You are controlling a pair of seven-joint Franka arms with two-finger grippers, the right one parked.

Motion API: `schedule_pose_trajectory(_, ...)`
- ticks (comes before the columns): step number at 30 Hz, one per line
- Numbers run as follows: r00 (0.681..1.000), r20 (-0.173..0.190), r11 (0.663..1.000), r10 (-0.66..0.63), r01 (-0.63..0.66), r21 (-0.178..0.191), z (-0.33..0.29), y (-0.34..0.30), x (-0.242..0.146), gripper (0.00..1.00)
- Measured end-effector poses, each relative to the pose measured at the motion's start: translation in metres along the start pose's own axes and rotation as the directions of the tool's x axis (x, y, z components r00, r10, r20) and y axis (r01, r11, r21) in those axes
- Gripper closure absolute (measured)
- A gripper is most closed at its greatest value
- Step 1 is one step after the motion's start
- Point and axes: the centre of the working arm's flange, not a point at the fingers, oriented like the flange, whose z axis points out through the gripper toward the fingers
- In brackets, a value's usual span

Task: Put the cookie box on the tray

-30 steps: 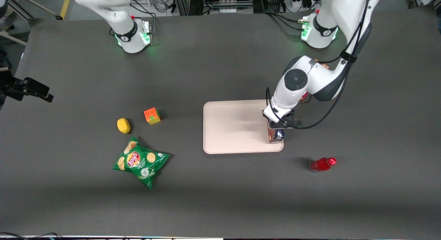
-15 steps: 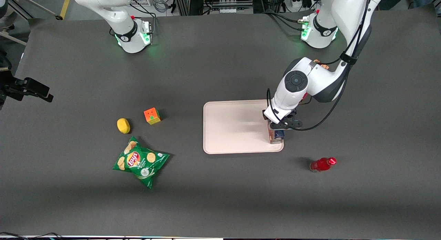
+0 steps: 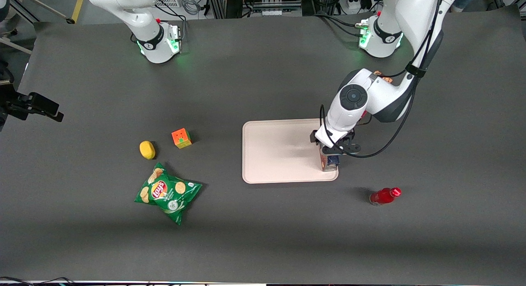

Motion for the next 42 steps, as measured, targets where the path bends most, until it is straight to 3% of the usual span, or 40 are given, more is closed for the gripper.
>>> schedule_pose_trajectory(6,1.0,-0.001,1.0,-0.005,0.005,0.009,-0.011,0.002,0.008,0.0)
schedule_pose_trajectory(11,0.997,0.072,0.994,0.011,-0.019,0.109,-0.062,0.001,0.035,0.0)
schedule_pose_trajectory(15,0.992,0.124,0.988,0.031,-0.05,0.149,-0.138,-0.005,0.055,0.0)
schedule_pose_trajectory(19,0.989,0.147,0.987,0.028,-0.05,0.151,-0.226,-0.016,0.056,0.0)
schedule_pose_trajectory(27,0.989,0.117,0.983,0.085,-0.103,0.152,-0.341,-0.066,0.044,0.0)
schedule_pose_trajectory(39,0.977,0.104,0.975,0.184,-0.195,0.103,-0.392,-0.2,0.065,0.0)
schedule_pose_trajectory(42,0.98,0.104,0.981,0.172,-0.18,0.07,-0.39,-0.231,0.072,0.0)
